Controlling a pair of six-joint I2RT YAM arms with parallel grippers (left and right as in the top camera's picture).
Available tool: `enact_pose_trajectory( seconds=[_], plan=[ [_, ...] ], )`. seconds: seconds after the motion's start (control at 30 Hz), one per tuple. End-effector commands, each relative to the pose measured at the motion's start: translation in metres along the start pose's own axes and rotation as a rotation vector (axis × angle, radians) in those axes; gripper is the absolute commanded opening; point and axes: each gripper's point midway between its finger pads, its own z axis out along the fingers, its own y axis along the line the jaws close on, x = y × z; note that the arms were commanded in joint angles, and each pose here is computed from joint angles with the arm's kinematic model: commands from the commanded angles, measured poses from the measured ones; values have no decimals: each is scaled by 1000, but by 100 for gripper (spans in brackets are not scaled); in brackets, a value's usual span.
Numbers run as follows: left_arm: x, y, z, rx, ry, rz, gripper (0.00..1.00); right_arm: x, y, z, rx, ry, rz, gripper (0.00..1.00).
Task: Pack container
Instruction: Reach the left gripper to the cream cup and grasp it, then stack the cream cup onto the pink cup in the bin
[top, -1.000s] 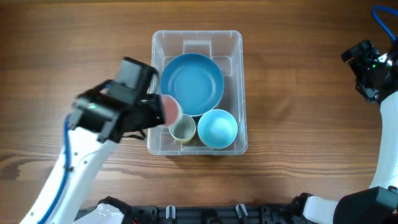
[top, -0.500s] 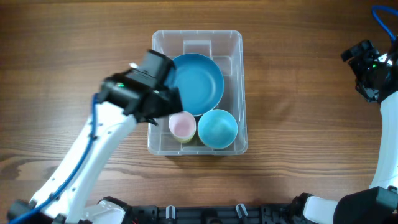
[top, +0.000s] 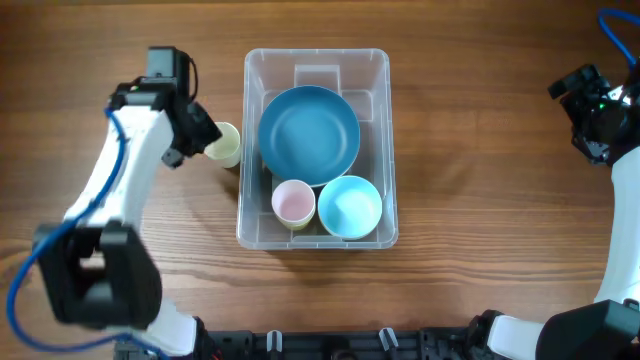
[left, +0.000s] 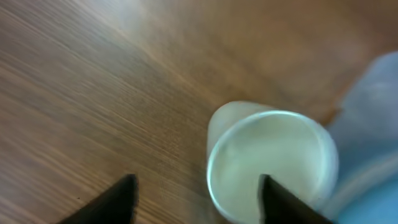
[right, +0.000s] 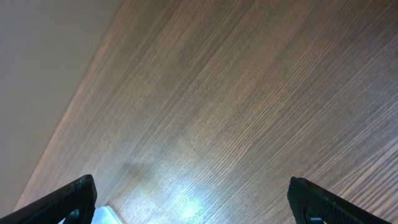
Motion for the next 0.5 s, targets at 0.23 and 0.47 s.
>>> enact_pose_trajectory(
  seconds=[0.23,0.47],
  plan=[
    [10,10,25,-33,93,-8,4,0,0,3,-3,8,9,100],
    [8,4,-103,141,-128,40,4,0,0,3,-3,8,9,100]
  ],
)
